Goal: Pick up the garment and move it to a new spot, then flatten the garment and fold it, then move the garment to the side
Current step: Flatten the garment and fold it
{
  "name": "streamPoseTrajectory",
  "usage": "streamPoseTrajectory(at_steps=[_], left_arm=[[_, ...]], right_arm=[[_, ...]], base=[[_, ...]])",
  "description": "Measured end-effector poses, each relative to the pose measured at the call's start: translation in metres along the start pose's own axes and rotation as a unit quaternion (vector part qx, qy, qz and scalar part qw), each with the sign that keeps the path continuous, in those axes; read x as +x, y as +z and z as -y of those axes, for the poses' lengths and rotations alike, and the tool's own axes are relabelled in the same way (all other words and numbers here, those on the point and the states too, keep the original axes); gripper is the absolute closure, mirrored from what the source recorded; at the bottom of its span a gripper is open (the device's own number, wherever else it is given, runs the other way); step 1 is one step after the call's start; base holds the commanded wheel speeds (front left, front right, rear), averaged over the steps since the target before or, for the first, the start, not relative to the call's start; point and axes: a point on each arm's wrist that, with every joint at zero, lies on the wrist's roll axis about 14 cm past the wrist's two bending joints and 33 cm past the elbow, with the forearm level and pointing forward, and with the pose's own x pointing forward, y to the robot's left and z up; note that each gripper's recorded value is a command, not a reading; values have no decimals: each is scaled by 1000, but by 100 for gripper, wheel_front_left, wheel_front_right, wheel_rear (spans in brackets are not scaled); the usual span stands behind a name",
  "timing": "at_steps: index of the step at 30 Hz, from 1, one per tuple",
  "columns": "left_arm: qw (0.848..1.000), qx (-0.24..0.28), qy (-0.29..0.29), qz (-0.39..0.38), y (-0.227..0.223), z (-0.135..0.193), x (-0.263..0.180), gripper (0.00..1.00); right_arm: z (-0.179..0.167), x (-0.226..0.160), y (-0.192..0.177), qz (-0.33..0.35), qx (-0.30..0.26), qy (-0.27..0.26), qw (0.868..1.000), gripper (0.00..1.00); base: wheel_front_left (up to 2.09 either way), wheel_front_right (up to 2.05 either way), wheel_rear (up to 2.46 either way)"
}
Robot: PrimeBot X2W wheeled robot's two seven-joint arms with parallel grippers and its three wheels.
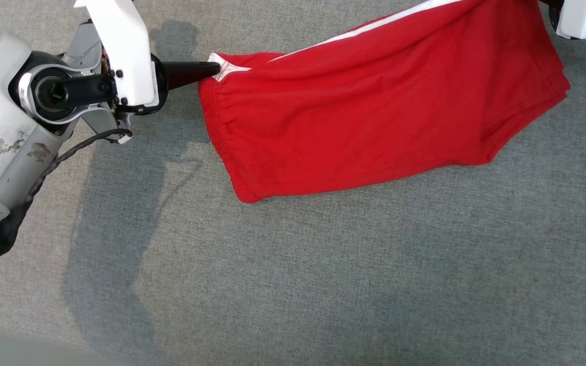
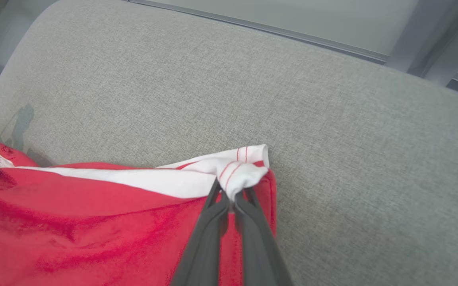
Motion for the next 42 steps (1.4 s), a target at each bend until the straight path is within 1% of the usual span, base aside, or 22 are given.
streamPoseTrajectory(at_steps=[1,2,3,4,5,17,21,25,28,31,34,38,42], left_arm=[[1000,0,0,1,0,1,-1,42],[1000,1,-1,2,1,2,-1,21],[1000,1,-1,3,1,3,-2,15],[1000,2,-1,4,1,4,-3,4],[1000,2,-1,4,1,5,-4,0],[999,25,10,32,13,14,-26,0],[998,42,18,50,18,18,-35,0],[995,61,21,71,19,23,-45,0],[991,77,17,108,26,31,-54,0],[980,100,22,169,38,35,-68,0],[966,112,11,232,47,46,-84,0],[945,131,15,299,43,47,-103,0],[922,157,33,352,31,43,-121,0]], right_arm=[[-1,-1,1,2,1,0,1000,9],[-2,-2,2,4,1,-1,1000,0],[-2,-4,4,7,1,-3,1000,0],[-2,-6,5,9,0,-5,1000,0],[-2,-8,7,15,0,-7,1000,0],[-8,-36,20,49,-5,-24,999,0],[-8,-52,33,85,-11,-32,996,0],[-5,-66,36,116,-20,-47,992,0],[-6,-77,41,150,-28,-56,987,0],[-2,-87,40,181,-32,-71,980,0],[1,-94,32,204,-21,-82,975,0],[-2,-97,17,229,6,-87,970,0],[-4,-96,-9,227,32,-92,969,0]], base=[[0,0,0],[0,0,0],[0,0,0],[0,0,0],[0,0,0],[0,0,0],[0,0,0],[0,0,0],[0,0,0],[0,0,0],[0,0,0],[0,0,0],[0,0,0]])
